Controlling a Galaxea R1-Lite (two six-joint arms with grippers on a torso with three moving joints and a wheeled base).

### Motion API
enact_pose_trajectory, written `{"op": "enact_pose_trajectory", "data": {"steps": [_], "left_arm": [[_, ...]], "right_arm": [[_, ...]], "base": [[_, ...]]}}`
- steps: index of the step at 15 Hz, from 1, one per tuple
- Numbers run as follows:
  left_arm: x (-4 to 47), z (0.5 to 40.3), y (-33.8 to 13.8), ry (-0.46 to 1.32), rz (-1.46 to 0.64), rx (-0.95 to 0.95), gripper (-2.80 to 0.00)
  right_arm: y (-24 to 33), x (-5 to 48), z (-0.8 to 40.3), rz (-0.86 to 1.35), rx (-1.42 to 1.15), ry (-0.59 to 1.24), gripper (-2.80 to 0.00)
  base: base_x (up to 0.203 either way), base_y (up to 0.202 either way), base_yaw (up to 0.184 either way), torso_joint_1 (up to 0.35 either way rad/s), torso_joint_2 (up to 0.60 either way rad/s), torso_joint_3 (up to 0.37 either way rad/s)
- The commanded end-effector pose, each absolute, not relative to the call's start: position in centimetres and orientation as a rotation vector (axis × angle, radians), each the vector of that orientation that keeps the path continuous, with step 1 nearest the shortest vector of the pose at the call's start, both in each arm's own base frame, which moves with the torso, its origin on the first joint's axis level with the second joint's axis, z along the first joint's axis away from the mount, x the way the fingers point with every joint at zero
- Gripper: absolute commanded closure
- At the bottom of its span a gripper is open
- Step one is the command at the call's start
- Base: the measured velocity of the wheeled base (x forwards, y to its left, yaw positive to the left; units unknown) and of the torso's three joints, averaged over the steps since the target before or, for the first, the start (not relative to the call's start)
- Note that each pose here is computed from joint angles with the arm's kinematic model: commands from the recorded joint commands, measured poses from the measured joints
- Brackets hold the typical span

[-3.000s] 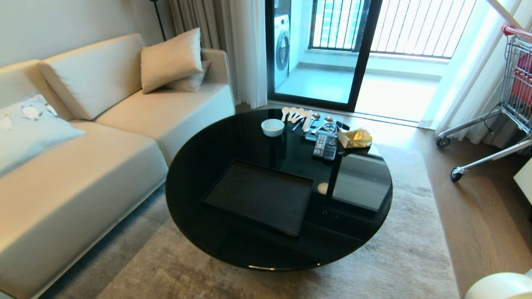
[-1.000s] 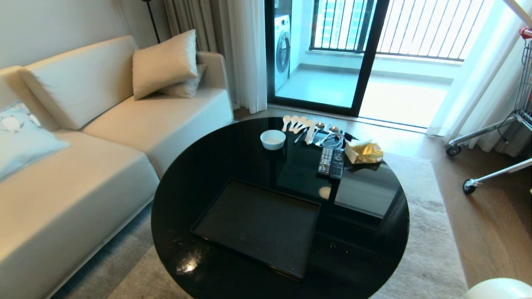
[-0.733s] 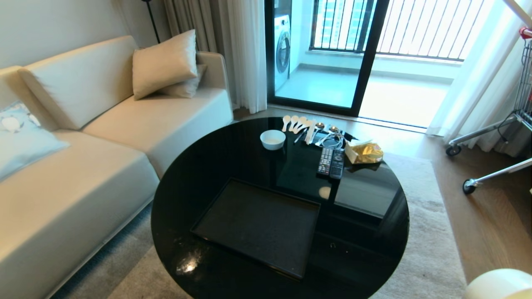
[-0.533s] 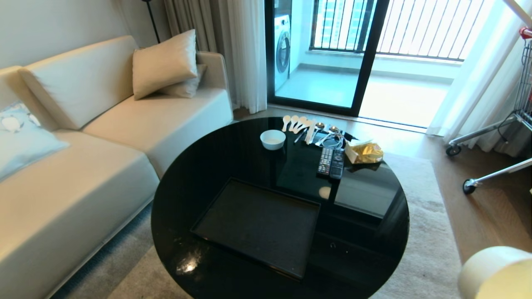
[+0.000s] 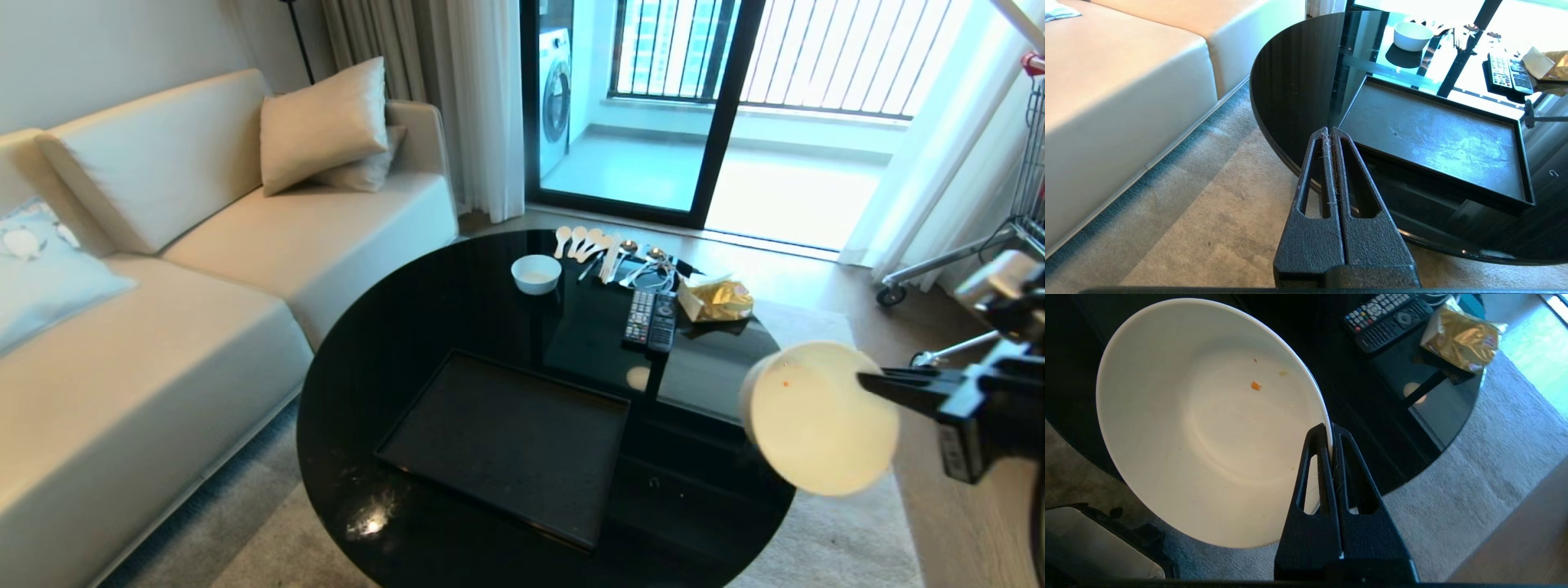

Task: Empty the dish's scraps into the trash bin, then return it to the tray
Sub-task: Put the bowl back to the table

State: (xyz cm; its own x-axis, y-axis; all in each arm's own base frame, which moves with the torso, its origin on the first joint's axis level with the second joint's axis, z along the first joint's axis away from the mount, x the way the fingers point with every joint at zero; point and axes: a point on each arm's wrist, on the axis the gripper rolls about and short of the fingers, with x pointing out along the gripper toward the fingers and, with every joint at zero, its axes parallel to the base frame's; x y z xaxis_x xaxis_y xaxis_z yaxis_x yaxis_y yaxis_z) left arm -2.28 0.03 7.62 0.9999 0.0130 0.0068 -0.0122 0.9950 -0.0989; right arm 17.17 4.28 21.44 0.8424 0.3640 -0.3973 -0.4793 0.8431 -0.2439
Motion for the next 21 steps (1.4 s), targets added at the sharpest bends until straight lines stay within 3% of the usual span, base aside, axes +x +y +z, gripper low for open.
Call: {"op": "enact_pose_trajectory", "data": {"steps": [1,4,8,21], "left_arm": [[-2.3,7.6,0.0,-0.008,0.013,-0.100,0.00],[-2.3,7.6,0.0,-0.008,0.013,-0.100,0.00],[-2.3,7.6,0.0,-0.007,0.013,-0.100,0.00],[-2.3,7.6,0.0,-0.008,0.013,-0.100,0.00]], "right_arm": [[9.6,24.5,17.9,0.581,-0.395,0.518,0.00],[16.1,28.0,15.7,0.666,-0.391,0.573,0.00],[21.6,30.0,11.9,0.601,-0.254,0.700,0.00],[26.2,35.7,6.9,0.199,0.094,0.982,0.00]], "base": [[0.000,0.000,0.000,0.000,0.00,0.000],[0.000,0.000,0.000,0.000,0.00,0.000],[0.000,0.000,0.000,0.000,0.00,0.000],[0.000,0.000,0.000,0.000,0.00,0.000]]}}
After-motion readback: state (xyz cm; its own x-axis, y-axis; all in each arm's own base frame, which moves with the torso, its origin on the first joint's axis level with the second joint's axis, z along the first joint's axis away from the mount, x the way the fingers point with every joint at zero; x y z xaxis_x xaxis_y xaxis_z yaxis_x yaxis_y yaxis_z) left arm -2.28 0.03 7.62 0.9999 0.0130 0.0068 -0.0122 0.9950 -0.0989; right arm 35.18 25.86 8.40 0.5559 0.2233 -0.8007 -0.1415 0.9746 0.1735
